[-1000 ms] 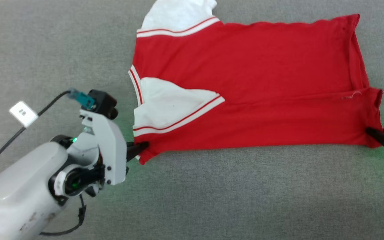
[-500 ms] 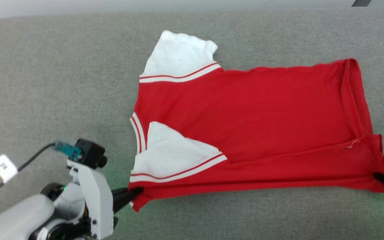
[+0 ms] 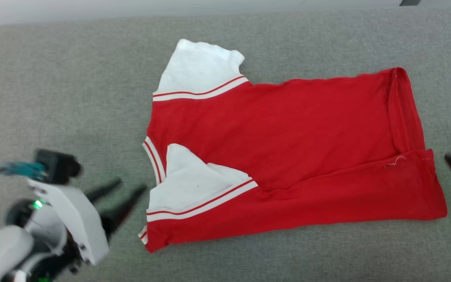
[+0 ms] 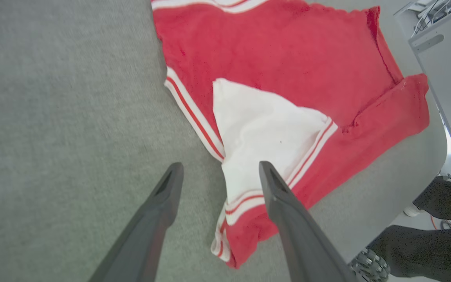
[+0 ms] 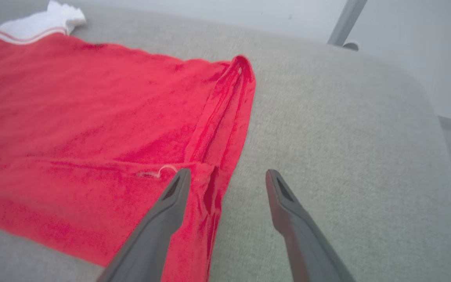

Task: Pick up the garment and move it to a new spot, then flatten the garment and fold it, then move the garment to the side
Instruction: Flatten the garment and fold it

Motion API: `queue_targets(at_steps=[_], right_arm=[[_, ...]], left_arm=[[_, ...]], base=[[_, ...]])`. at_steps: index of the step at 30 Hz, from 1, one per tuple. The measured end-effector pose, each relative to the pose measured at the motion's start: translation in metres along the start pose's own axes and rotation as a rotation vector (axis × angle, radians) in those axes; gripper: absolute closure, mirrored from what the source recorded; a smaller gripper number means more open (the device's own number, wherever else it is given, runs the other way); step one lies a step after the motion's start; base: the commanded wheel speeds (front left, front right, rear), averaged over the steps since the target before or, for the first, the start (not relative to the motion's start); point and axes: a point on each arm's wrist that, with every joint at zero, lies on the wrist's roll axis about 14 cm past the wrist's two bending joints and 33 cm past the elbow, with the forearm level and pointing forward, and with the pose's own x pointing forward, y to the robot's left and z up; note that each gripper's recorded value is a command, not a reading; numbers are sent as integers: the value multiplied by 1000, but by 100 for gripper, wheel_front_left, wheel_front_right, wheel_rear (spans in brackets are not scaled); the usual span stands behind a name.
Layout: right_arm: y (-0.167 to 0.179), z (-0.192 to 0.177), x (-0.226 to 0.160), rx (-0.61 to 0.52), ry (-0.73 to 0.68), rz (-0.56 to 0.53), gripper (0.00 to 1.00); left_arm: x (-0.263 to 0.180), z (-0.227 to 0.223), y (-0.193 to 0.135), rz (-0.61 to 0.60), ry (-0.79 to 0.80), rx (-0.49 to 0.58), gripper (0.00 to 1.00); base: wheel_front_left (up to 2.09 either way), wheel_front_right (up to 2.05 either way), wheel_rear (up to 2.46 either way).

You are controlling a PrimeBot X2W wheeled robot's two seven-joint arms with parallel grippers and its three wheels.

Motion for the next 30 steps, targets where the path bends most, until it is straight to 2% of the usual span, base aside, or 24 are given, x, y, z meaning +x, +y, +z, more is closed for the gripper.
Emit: queue_targets(at_steps=[3,5,7,10,13,17,23,30], right_arm=[[-5,20,1,-19,-133,-52,0],[-4,36,3,-1,-245,-78,0],[-1,54,4,11,-355,-102,0],[8,69,7,24,-467,-120,0],[15,79,9,41,-551,-133,0],[13,82,9,89,-602,-170,0],[-12,67,-4,143,-602,-278,0],[-33,57,-25,158,-597,-372,0]], left_arm=[[4,25,9,29,-98,29,0],[14,39,0,-16,-156,28,0],[25,58,5,-9,-218,22,0],[41,91,22,44,-300,83,0],[63,110,31,64,-313,131,0],[95,146,39,99,-322,175,0],[147,187,25,110,-342,226,0],[200,151,27,141,-56,230,0]], base=[[0,0,0],[0,0,0],[0,0,0],[0,0,0],[0,0,0],[0,0,0],[0,0,0],[0,0,0]])
